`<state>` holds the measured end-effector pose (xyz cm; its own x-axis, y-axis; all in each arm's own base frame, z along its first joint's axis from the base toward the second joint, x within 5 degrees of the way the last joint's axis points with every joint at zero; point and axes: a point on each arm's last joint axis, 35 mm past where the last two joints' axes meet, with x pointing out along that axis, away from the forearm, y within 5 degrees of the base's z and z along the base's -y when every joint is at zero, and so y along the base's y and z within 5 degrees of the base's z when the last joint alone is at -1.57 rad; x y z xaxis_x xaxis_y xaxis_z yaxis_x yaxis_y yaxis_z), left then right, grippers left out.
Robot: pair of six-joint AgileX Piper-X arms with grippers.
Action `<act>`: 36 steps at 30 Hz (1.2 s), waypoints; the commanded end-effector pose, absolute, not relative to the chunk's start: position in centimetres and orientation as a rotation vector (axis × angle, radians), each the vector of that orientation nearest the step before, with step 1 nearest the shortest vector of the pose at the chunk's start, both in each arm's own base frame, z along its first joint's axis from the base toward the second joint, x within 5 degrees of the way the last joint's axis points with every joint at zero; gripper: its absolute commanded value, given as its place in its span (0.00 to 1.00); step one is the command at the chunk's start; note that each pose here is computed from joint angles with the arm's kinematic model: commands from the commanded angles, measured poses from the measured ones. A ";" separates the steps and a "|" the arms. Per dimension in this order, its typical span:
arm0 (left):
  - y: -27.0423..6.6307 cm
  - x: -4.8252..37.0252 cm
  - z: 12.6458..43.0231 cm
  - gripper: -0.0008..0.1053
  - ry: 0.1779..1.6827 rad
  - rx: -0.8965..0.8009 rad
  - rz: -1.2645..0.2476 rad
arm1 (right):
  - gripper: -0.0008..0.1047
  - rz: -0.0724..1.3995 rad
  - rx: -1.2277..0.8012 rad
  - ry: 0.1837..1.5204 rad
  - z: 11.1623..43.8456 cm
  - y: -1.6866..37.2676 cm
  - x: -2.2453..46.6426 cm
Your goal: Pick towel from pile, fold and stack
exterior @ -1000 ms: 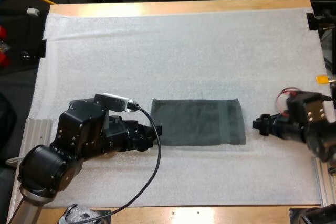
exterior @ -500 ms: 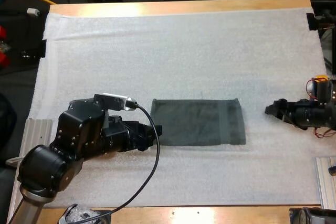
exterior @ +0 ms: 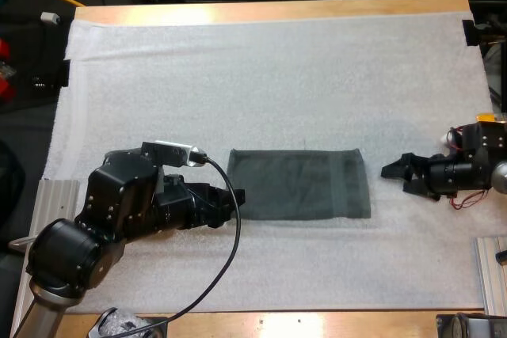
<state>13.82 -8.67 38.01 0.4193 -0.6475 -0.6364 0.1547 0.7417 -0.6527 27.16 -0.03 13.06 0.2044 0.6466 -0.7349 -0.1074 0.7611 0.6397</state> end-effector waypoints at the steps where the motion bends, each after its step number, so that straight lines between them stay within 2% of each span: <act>1: -8.7 13.9 38.4 0.63 1.006 -0.570 -0.547 | 0.66 0.587 0.518 1.251 13.3 0.3 27.4; 14: -8.7 13.9 38.4 0.63 1.006 -0.571 -0.546 | 0.66 0.653 0.518 1.367 11.3 6.5 27.8; 21: -8.7 13.9 38.4 0.63 1.006 -0.571 -0.546 | 0.66 0.747 0.444 1.409 11.0 10.0 26.9; 23: -8.7 13.9 38.4 0.63 1.006 -0.571 -0.546 | 0.60 0.741 0.438 1.418 10.9 10.5 26.7; 25: -8.7 13.9 38.4 0.63 1.006 -0.571 -0.546 | 0.40 0.692 0.414 1.428 10.8 10.8 26.7; 26: -8.7 13.9 38.4 0.63 1.006 -0.571 -0.546 | 0.35 0.675 0.406 1.429 10.8 10.7 26.7; 28: -8.7 13.8 38.3 0.63 1.012 -0.570 -0.543 | 0.11 0.633 0.394 1.435 10.9 10.6 26.6; 29: -8.7 13.8 38.3 0.63 1.014 -0.570 -0.542 | 0.05 0.626 0.389 1.434 11.0 10.6 26.6; 30: -8.7 13.8 38.3 0.63 1.020 -0.569 -0.540 | 0.01 0.613 0.377 1.428 11.3 10.5 26.6; 36: -8.6 13.6 37.9 0.63 1.054 -0.562 -0.524 | 0.01 0.464 0.207 1.333 14.8 9.7 26.2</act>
<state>13.62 -8.57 37.78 0.4021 -0.6395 -0.6553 0.1383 0.7499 -0.6470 26.29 9.71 14.69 0.1654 0.4538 -0.8756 -0.2024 0.8846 0.4202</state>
